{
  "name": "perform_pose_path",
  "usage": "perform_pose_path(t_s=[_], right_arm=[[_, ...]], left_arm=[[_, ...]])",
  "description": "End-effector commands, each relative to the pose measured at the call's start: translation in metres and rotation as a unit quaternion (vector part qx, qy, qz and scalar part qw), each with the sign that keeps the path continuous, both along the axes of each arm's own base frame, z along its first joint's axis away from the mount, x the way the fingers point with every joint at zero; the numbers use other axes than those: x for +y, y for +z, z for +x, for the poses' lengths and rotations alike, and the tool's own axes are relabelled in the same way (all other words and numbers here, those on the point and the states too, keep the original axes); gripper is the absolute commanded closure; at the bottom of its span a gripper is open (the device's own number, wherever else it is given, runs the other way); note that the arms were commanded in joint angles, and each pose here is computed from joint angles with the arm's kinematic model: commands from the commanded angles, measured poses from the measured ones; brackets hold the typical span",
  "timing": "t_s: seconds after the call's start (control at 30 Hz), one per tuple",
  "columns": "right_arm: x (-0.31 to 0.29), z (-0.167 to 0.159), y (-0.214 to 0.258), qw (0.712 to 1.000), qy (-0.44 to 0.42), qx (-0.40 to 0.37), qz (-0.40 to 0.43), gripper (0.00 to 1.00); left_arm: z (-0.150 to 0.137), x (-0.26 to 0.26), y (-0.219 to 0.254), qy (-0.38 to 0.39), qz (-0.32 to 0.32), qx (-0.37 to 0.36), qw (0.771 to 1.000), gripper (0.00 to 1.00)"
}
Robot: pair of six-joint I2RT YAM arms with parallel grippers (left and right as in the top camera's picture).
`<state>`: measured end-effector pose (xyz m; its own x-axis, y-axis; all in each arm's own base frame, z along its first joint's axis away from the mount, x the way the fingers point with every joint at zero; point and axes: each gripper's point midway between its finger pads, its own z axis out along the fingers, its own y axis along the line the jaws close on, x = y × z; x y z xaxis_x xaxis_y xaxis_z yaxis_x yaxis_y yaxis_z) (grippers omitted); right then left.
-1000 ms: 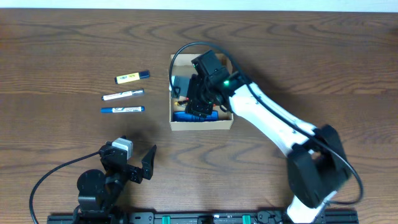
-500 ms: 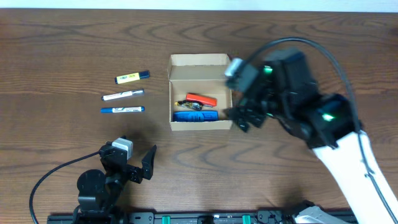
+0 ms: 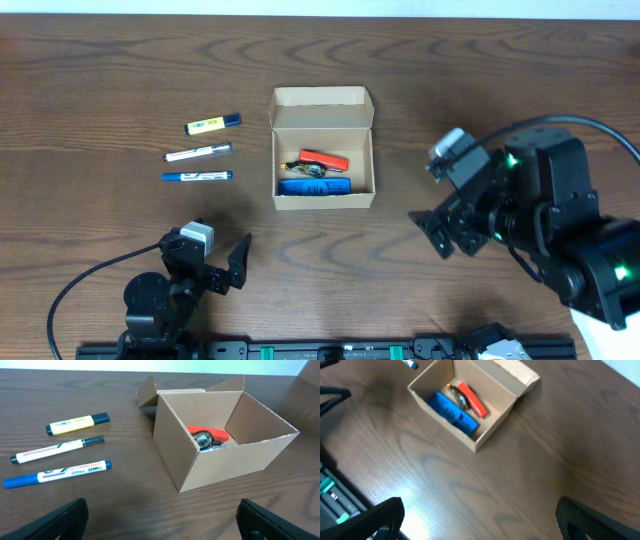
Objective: Pack container
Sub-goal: 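Retract the right arm to the right side of the table, then reach left gripper to the yellow highlighter and grasp it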
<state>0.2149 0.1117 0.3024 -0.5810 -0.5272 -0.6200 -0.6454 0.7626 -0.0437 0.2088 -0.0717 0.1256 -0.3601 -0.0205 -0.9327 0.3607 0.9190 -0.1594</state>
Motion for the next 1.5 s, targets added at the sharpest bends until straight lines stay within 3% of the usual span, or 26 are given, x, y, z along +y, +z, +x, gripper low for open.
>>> perform_pose_path(t_s=[0.0,0.93,1.07,1.2,1.47], right_arm=[[-0.002,0.000,-0.007,1.000,-0.005,0.014,-0.004,0.01],[-0.002,0.000,-0.007,1.000,-0.005,0.015,-0.004,0.01],[-0.002,0.000,-0.007,1.000,-0.005,0.015,-0.004,0.01],[-0.002,0.000,-0.007,1.000,-0.005,0.015,-0.004,0.01],[-0.002,0.000,-0.007,1.000,-0.005,0.015,-0.004,0.01]], left_arm=[[0.000,-0.001,-0.008,-0.004,-0.001,0.007,1.000,0.05],[0.000,-0.001,-0.008,-0.004,-0.001,0.006,1.000,0.05],[0.007,0.015,-0.004,0.044,0.008,-0.005,0.999,0.05],[0.013,0.016,0.013,0.066,-0.049,-0.018,0.996,0.05],[0.027,0.034,0.004,0.128,-0.026,0.068,0.989,0.05]])
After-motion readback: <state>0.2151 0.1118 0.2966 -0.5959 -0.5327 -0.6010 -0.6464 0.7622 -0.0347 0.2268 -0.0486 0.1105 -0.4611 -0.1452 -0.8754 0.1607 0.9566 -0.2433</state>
